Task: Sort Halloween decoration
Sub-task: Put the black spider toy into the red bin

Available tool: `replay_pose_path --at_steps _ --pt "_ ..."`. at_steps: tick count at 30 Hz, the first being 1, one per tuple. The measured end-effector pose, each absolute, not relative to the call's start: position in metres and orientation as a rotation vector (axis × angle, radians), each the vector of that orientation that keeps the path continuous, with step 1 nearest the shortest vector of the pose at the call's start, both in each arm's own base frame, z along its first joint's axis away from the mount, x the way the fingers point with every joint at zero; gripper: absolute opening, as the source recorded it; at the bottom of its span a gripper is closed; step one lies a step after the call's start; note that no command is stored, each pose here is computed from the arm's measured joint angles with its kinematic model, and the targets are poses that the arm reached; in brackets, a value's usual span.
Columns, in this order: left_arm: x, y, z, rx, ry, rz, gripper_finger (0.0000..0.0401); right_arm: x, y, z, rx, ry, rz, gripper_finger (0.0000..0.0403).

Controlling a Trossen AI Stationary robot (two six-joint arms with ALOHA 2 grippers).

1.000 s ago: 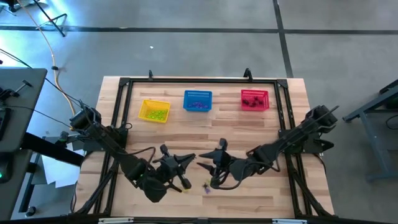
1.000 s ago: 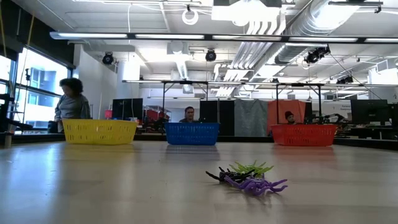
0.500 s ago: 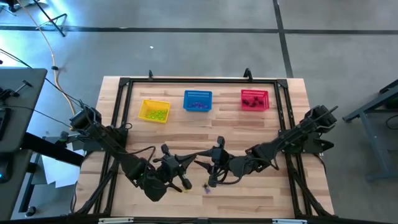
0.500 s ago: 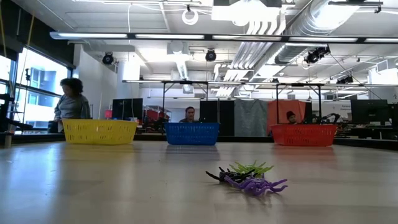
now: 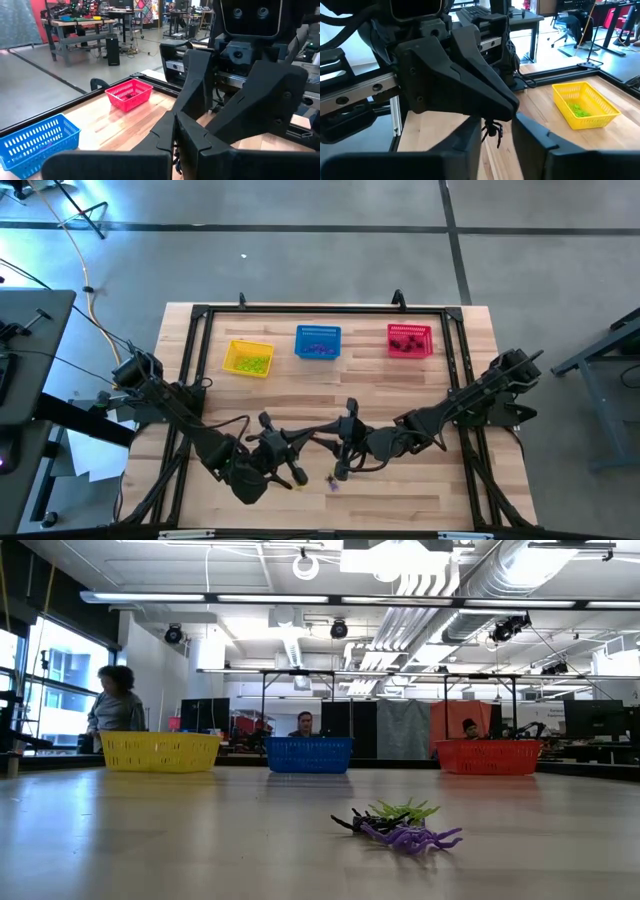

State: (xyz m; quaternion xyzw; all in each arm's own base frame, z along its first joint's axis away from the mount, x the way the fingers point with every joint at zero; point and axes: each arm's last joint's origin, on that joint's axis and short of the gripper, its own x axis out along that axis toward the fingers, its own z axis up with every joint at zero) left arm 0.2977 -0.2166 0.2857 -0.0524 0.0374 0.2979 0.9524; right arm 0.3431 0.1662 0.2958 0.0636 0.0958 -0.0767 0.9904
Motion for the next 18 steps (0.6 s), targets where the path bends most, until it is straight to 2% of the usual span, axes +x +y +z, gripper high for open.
replay_pose_path --at_steps 6,18 --pt "0.299 -0.2145 0.2855 -0.103 0.077 0.615 0.0 0.3442 0.1647 0.2946 0.126 0.207 -0.121 0.0011" --pt "0.2995 -0.214 0.2855 -0.099 0.079 0.613 0.0 0.3451 0.1632 0.2946 0.14 0.214 -0.096 0.0001"
